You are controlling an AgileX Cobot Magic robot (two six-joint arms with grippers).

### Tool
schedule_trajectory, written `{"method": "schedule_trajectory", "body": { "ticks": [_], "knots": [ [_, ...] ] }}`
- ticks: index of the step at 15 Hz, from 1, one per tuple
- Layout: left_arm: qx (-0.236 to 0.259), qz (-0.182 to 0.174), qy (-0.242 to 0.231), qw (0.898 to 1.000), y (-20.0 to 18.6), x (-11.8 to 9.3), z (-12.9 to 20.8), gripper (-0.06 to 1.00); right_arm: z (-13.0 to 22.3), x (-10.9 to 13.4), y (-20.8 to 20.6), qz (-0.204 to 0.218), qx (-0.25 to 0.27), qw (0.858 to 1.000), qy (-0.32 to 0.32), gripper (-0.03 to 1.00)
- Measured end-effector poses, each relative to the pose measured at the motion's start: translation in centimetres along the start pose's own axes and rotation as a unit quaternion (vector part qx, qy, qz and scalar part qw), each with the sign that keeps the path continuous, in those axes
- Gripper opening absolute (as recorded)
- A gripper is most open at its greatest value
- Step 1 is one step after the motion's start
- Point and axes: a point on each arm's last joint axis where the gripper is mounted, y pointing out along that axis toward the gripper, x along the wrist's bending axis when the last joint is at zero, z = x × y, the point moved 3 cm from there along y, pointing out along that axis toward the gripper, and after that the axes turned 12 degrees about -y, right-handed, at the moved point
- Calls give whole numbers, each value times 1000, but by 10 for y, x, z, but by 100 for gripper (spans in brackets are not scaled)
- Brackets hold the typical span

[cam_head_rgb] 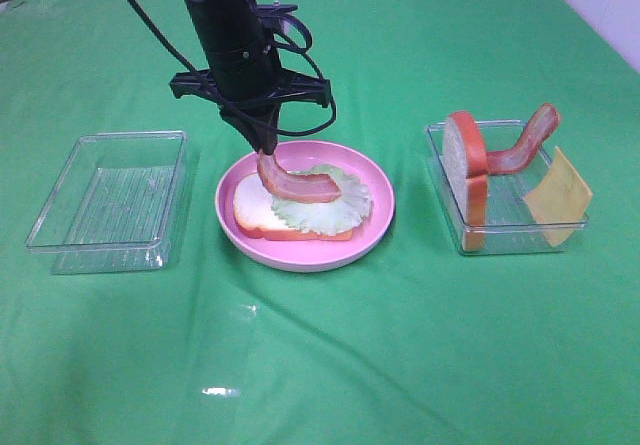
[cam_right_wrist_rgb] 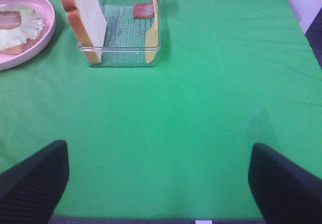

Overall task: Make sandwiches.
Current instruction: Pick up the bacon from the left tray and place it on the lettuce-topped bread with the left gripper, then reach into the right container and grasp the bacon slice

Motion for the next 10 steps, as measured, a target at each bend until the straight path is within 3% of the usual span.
{"method": "schedule_trajectory", "body": {
  "ticks": [2,4,5,6,10],
  "knots": [
    [0,0,0,1000,0,0,0,20,0,0,0,0,0,1000,0,94],
    [0,0,0,1000,0,0,0,63,0,0,0,0,0,1000,0,94],
    [0,1,0,1000,0,0,0,80,0,0,0,0,0,1000,0,94],
    [1,1,-1,1000,0,0,0,91,0,0,0,0,0,1000,0,94],
    [3,7,-3,1000,0,-2,1,97,0,0,0,0,0,1000,0,94]
  ]
}}
